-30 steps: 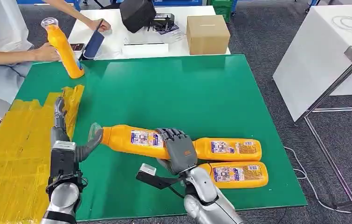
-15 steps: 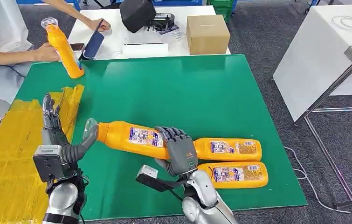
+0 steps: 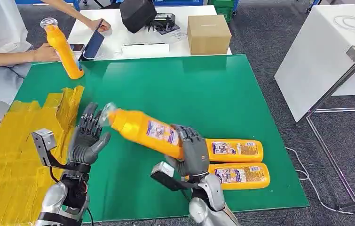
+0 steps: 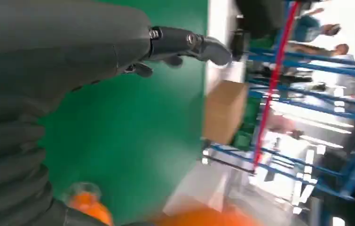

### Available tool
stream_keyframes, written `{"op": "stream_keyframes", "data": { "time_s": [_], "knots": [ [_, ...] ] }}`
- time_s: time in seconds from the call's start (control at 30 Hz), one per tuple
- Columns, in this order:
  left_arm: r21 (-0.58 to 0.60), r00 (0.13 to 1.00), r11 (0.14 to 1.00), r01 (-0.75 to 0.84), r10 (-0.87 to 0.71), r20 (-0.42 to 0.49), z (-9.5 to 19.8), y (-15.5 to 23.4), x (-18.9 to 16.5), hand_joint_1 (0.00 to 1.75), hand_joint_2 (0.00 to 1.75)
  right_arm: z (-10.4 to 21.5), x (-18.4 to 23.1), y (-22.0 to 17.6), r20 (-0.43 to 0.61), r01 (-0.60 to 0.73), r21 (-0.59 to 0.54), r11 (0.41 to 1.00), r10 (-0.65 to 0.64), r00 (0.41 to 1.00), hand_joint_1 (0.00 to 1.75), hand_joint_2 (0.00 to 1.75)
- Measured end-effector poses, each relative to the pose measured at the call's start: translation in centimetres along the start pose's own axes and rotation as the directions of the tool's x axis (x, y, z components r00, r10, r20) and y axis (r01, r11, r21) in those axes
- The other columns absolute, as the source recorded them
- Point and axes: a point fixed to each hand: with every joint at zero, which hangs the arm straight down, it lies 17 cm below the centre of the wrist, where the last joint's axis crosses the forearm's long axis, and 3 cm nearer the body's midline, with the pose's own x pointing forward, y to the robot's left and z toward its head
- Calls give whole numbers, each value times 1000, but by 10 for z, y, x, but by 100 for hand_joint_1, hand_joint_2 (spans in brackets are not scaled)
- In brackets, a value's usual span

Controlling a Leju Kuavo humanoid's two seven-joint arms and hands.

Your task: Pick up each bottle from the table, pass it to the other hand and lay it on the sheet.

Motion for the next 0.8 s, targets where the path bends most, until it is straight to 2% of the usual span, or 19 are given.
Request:
{"op": "stream_keyframes", "data": {
  "time_s": [0.1, 0.23, 0.27, 0.4, 0.53, 0.63, 0.7, 0.73, 0.8],
  "knots": [
    [-175, 996, 981, -78, 70, -49, 15, -30, -11, 0, 175, -7, 0, -7, 5, 43, -21, 999, -43, 999, 162, 175],
    [-304, 991, 945, -123, 99, -92, 29, -68, -19, 0, 175, -13, -8, -11, -29, 85, -26, 996, -86, 996, 164, 175],
    [-324, 990, 938, -126, 99, -98, 32, -76, -21, 0, 175, -16, -13, -15, -47, 102, -36, 994, -104, 993, 171, 175],
    [-368, 989, 920, -132, 95, -117, 38, -93, -25, 0, 175, -24, -31, -26, -91, 135, -78, 988, -141, 986, 173, 175],
    [-399, 989, 909, -123, 79, -126, 43, -105, -30, 0, 175, -29, -68, -44, -188, 200, -160, 967, -228, 955, 175, 175],
    [-411, 989, 904, -117, 70, -127, 45, -110, -31, 0, 175, -32, -88, -52, -224, 200, -191, 961, -241, 944, 171, 175],
    [-418, 989, 901, -117, 69, -130, 46, -113, -32, 0, 175, -33, -92, -48, -230, 204, -176, 963, -242, 942, 169, 175],
    [-420, 989, 900, -117, 68, -130, 46, -114, -33, 0, 175, -33, -91, -43, -231, 213, -159, 964, -246, 941, 175, 175],
    [-423, 991, 900, -105, 57, -125, 46, -115, -33, 0, 175, -33, -86, -28, -230, 241, -104, 965, -259, 938, 171, 175]
  ]
}}
